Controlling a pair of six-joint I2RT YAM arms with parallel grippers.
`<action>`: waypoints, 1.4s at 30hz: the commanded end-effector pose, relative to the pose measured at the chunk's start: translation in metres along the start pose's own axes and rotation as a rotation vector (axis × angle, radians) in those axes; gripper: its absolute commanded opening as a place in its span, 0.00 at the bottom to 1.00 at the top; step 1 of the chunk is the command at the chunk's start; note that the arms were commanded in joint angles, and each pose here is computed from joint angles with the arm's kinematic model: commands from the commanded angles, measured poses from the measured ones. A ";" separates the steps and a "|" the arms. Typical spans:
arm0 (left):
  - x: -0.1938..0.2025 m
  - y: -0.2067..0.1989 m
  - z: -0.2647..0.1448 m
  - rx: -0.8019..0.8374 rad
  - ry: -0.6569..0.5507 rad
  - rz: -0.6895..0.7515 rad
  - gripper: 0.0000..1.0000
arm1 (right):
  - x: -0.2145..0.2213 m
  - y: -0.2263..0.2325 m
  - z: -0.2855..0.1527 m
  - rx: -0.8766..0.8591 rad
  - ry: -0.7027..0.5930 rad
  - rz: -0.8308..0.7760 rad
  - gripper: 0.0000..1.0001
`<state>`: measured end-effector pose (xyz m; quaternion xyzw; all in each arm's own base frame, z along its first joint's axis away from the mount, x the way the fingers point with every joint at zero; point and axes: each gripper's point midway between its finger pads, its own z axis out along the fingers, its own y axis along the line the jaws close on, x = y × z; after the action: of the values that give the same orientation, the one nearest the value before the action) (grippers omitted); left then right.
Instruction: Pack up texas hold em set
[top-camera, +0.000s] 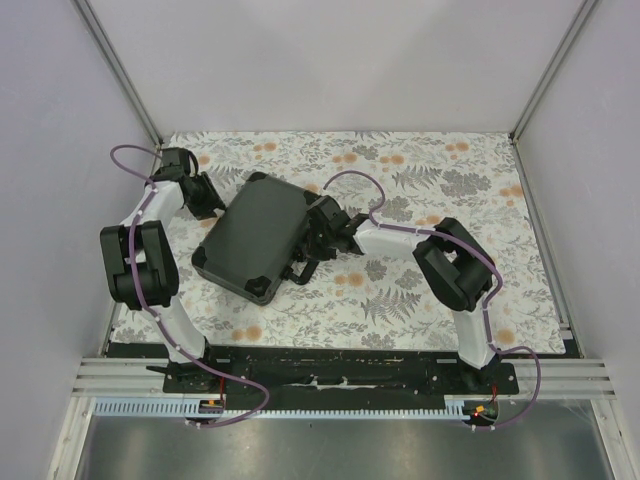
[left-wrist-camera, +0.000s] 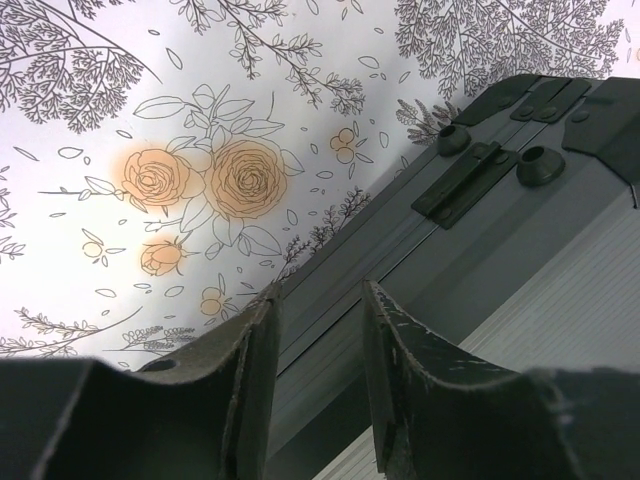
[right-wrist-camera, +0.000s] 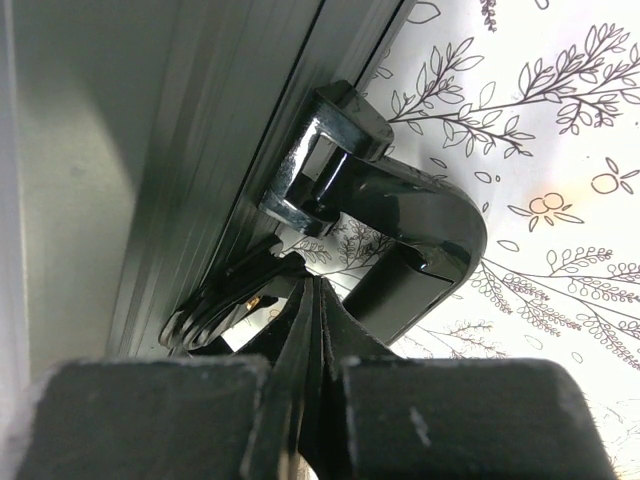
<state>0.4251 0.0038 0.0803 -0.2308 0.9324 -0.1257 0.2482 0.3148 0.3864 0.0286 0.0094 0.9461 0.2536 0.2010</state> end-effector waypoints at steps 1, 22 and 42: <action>0.054 -0.028 -0.012 0.110 0.194 -0.057 0.44 | 0.017 -0.023 0.038 0.065 0.006 0.017 0.00; -0.037 -0.053 -0.090 0.051 -0.126 0.020 0.52 | -0.029 -0.016 -0.020 0.050 -0.169 -0.039 0.11; 0.021 -0.059 -0.250 0.232 -0.437 0.170 0.91 | -0.045 -0.125 -0.319 0.407 -0.421 -0.141 0.98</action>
<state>0.3247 -0.0210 0.3004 -0.1737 0.8642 -0.1469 0.4487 0.2850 0.1852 0.2371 0.0331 0.8994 0.1357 0.4141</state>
